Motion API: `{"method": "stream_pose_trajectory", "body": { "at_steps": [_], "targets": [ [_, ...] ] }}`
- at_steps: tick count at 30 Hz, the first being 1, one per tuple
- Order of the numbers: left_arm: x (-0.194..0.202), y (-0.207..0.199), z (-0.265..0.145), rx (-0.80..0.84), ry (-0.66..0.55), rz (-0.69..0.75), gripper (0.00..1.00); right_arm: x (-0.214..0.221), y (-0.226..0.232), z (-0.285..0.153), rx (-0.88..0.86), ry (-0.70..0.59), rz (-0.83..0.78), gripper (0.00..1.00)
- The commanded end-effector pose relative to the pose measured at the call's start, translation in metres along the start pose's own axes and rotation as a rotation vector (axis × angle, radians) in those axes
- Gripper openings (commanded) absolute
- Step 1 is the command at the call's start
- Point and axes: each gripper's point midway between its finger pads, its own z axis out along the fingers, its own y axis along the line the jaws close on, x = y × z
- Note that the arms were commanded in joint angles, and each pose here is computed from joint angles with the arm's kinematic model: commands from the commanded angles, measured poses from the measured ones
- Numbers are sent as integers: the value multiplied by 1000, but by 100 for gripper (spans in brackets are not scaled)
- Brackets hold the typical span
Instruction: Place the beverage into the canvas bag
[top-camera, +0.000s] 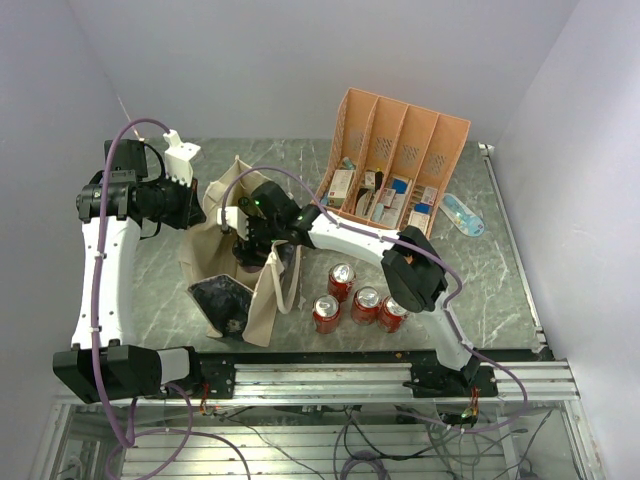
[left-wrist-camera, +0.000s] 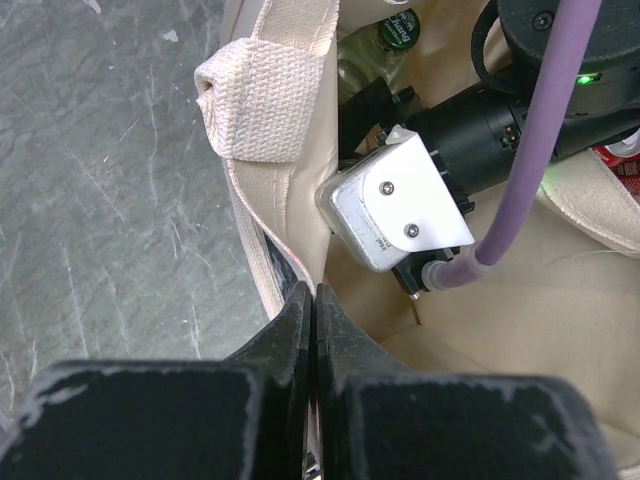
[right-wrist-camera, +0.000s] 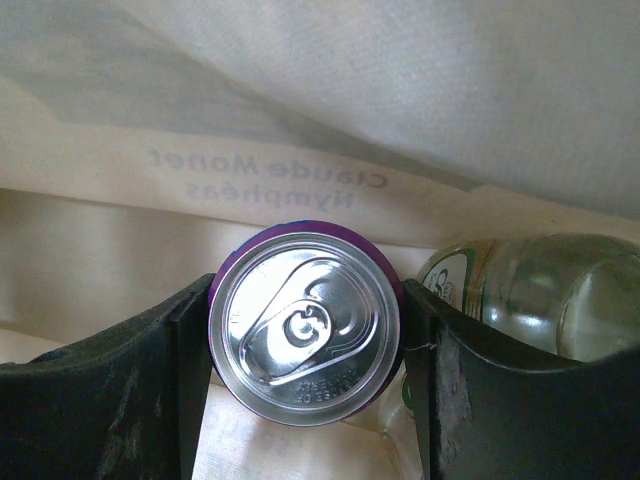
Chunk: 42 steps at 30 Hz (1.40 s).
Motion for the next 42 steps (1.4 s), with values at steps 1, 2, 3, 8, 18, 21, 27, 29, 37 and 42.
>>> {"method": "stream_pose_trajectory", "body": {
  "at_steps": [1, 2, 3, 8, 18, 21, 27, 29, 37, 42],
  "targets": [
    [7, -7, -1, 31, 11, -13, 7, 34, -6, 10, -3, 69, 55, 43],
    [7, -7, -1, 31, 9, -12, 7, 31, -6, 10, -1, 67, 52, 47],
    [7, -7, -1, 31, 8, -13, 7, 29, -6, 10, 2, 66, 51, 49],
    [7, -9, -3, 28, 3, -15, 7, 17, -8, 6, 13, 56, 49, 64],
    [10, -10, -5, 20, 4, -19, 7, -10, -9, -6, 23, 15, 48, 81],
    [10, -9, -5, 13, -2, -18, 7, -19, -10, -10, 27, 1, 47, 83],
    [7, -10, -7, 9, -14, -14, 7, -54, -17, -25, 50, -61, 53, 90],
    [5, -10, -8, 7, -19, -10, 7, -68, -19, -33, 58, -86, 48, 91],
    [5, -9, -10, -11, -32, -6, 7, -117, -23, -73, 99, -178, 24, 93],
    [8, -7, -6, -10, -21, -13, 7, -135, -16, -95, 102, -223, 1, 93]
  ]
}}
